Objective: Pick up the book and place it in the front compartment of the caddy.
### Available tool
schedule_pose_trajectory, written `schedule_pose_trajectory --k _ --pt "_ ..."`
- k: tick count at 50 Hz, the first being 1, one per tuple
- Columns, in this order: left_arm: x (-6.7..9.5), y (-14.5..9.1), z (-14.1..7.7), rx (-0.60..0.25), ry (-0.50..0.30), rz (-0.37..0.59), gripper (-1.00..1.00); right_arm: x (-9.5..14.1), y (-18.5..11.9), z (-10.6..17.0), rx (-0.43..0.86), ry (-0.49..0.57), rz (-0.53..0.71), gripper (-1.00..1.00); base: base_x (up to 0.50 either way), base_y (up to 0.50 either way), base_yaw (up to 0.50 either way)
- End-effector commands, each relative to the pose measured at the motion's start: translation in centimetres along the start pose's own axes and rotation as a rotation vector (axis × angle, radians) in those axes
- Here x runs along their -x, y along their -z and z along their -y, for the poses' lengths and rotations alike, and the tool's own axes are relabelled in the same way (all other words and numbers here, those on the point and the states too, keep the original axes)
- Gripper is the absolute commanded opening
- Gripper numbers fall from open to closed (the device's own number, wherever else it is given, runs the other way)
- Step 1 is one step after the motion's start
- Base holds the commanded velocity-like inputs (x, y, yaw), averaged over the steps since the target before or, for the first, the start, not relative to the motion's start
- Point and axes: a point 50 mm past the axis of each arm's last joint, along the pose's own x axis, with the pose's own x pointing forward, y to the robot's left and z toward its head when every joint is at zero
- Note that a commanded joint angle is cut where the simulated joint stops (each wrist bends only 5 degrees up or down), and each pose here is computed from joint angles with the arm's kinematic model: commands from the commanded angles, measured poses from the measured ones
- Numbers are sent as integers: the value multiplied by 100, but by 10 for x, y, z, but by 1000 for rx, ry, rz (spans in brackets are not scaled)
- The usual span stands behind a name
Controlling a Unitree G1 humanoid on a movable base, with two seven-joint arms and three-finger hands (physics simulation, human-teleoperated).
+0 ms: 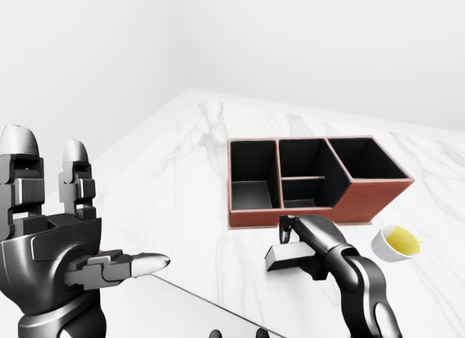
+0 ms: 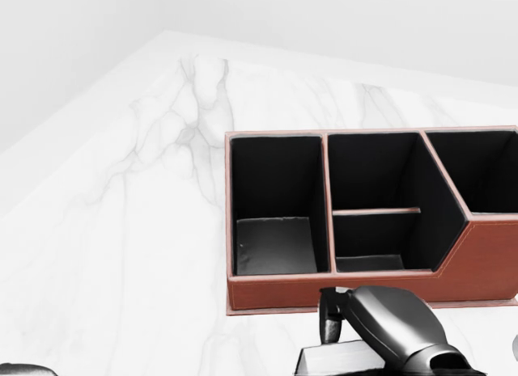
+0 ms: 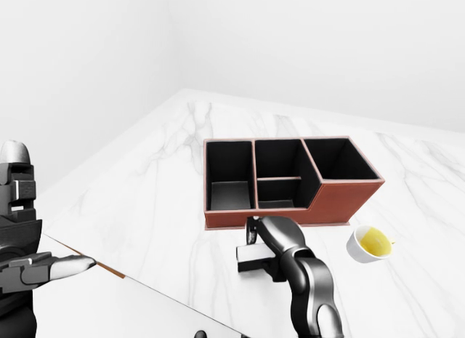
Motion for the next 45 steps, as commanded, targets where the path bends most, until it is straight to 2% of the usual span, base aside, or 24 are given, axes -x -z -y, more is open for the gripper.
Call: schedule_pose_trajectory --k 1,6,7,8,13,21,31,35,37,45 --pt "-3 26 -1 2 -24 -91 100 -3 -17 46 65 187 52 -100 0 0 0" --pt "-4 26 -1 2 -24 -89 100 -3 -18 49 69 200 53 -100 0 0 0" --pt "-3 25 -1 3 -23 -87 100 0 -26 68 104 282 77 -100 0 0 0" --pt "-3 25 -1 3 -24 -86 100 1 -29 74 113 311 85 -100 0 0 0" --pt "-3 24 -1 4 -23 -84 100 3 -38 88 135 369 114 -100 0 0 0" --pt "-2 25 -2 4 -25 -89 100 16 -63 119 276 480 249 -100 0 0 0" --pt "-1 28 -2 3 -24 -106 100 33 -67 119 275 540 267 -100 0 0 0" --pt "-1 30 -2 2 -25 -112 100 42 -75 126 312 598 291 -100 0 0 0" --pt "-1 30 -2 4 -25 -111 100 48 -83 127 375 609 332 -100 0 0 0" --pt "-1 30 -2 4 -25 -111 100 49 -85 127 390 609 342 -100 0 0 0"
